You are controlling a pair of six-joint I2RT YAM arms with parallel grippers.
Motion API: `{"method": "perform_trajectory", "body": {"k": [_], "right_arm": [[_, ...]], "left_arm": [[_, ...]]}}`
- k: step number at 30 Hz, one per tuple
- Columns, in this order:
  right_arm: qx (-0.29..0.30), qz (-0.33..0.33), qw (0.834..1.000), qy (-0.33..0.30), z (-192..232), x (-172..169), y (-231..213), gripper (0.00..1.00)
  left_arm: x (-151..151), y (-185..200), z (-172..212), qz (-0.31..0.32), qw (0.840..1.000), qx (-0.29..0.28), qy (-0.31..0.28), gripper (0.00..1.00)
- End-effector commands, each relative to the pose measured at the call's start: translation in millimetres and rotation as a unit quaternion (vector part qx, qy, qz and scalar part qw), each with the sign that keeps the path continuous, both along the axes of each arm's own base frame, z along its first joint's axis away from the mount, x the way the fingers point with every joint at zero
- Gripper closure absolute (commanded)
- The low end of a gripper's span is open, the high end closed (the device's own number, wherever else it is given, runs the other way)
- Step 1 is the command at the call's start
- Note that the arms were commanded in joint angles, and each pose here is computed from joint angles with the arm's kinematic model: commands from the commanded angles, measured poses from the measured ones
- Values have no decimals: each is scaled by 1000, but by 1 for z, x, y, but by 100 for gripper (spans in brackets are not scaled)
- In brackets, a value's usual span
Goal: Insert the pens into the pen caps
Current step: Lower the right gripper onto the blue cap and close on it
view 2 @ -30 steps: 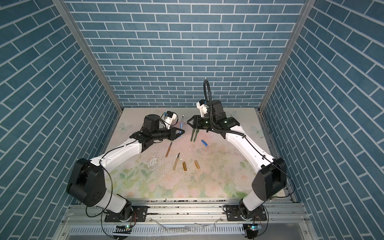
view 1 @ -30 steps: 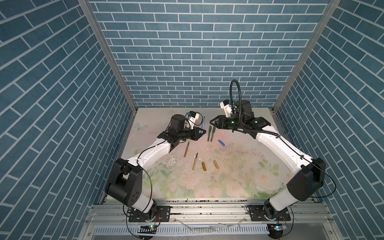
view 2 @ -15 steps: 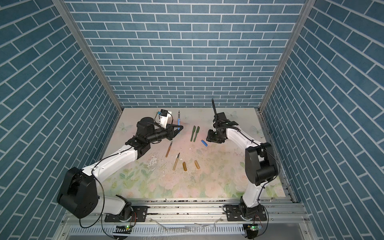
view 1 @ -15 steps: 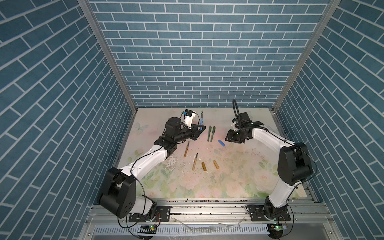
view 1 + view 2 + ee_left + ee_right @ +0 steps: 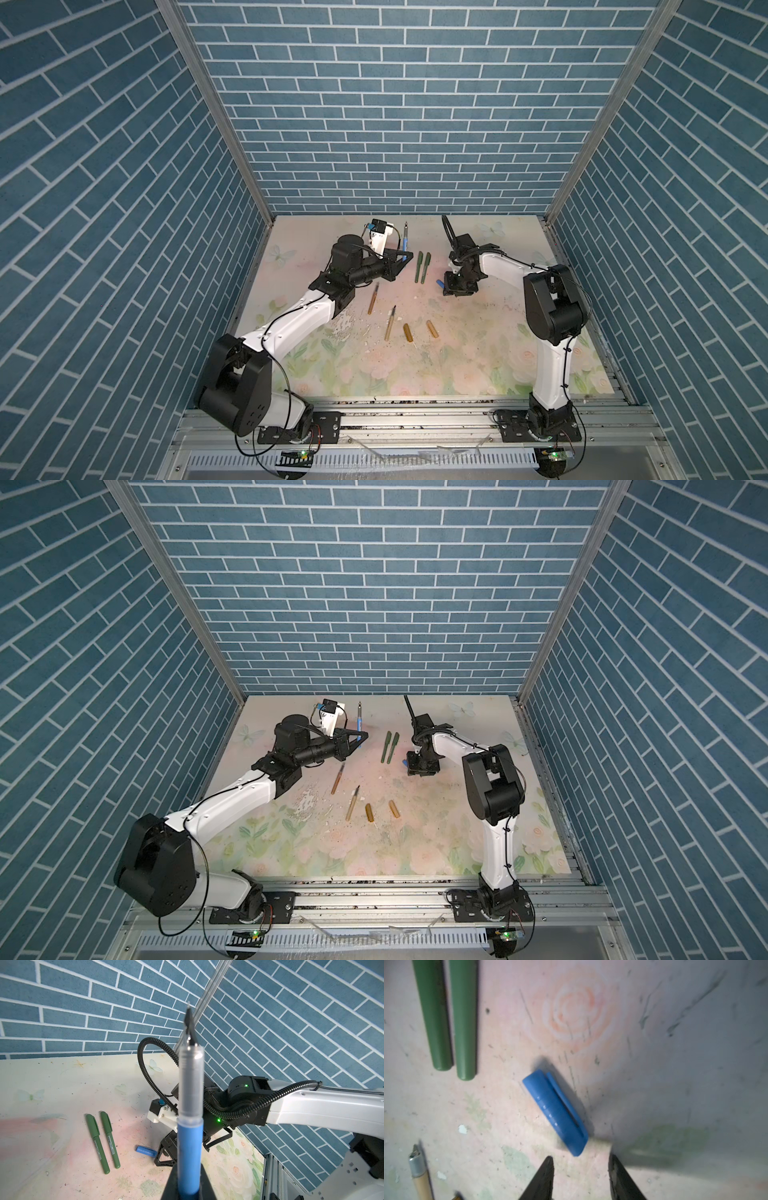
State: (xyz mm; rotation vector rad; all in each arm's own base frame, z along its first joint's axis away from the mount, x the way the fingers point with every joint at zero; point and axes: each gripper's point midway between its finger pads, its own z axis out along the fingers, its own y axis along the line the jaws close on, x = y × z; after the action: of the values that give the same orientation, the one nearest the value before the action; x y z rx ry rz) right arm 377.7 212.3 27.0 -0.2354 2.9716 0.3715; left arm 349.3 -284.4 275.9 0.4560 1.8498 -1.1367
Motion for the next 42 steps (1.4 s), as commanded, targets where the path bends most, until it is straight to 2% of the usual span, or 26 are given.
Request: {"method": "perform_trajectory", "body": {"k": [1, 6, 15, 20, 25, 27, 30, 34, 39, 42], "right_arm": [[-51, 10, 999, -2, -8, 5, -15, 56], [-91, 16, 996, -2, -15, 11, -27, 57], [-87, 9, 996, -8, -21, 41, -19, 57], [-70, 10, 997, -7, -19, 55, -6, 59], [-61, 10, 998, -12, -2, 52, -5, 63], [-52, 8, 998, -19, 9, 49, -5, 67], [-4, -6, 1000, -16, 26, 43, 8, 78], [37, -51, 998, 7, 24, 38, 19, 86], [30, -66, 997, 11, 21, 38, 19, 85], [31, -65, 997, 16, 19, 37, 21, 80]], "left_arm": [[-3, -4, 7, -12, 1000, -2, -11, 100], [-2, -4, 6, -12, 1000, -2, -9, 100], [-1, -5, 2, -12, 1000, 1, -4, 100], [0, -6, 1, -13, 1000, 0, -3, 100], [0, -5, 3, -13, 1000, 0, -4, 100], [-1, -6, 3, -15, 1000, -1, -2, 100], [-1, -6, 4, -14, 1000, -4, -2, 100], [-1, -6, 5, -16, 1000, -5, -3, 100], [-2, -6, 6, -16, 1000, -7, -2, 100], [-2, -6, 7, -17, 1000, -9, -2, 100]]}}
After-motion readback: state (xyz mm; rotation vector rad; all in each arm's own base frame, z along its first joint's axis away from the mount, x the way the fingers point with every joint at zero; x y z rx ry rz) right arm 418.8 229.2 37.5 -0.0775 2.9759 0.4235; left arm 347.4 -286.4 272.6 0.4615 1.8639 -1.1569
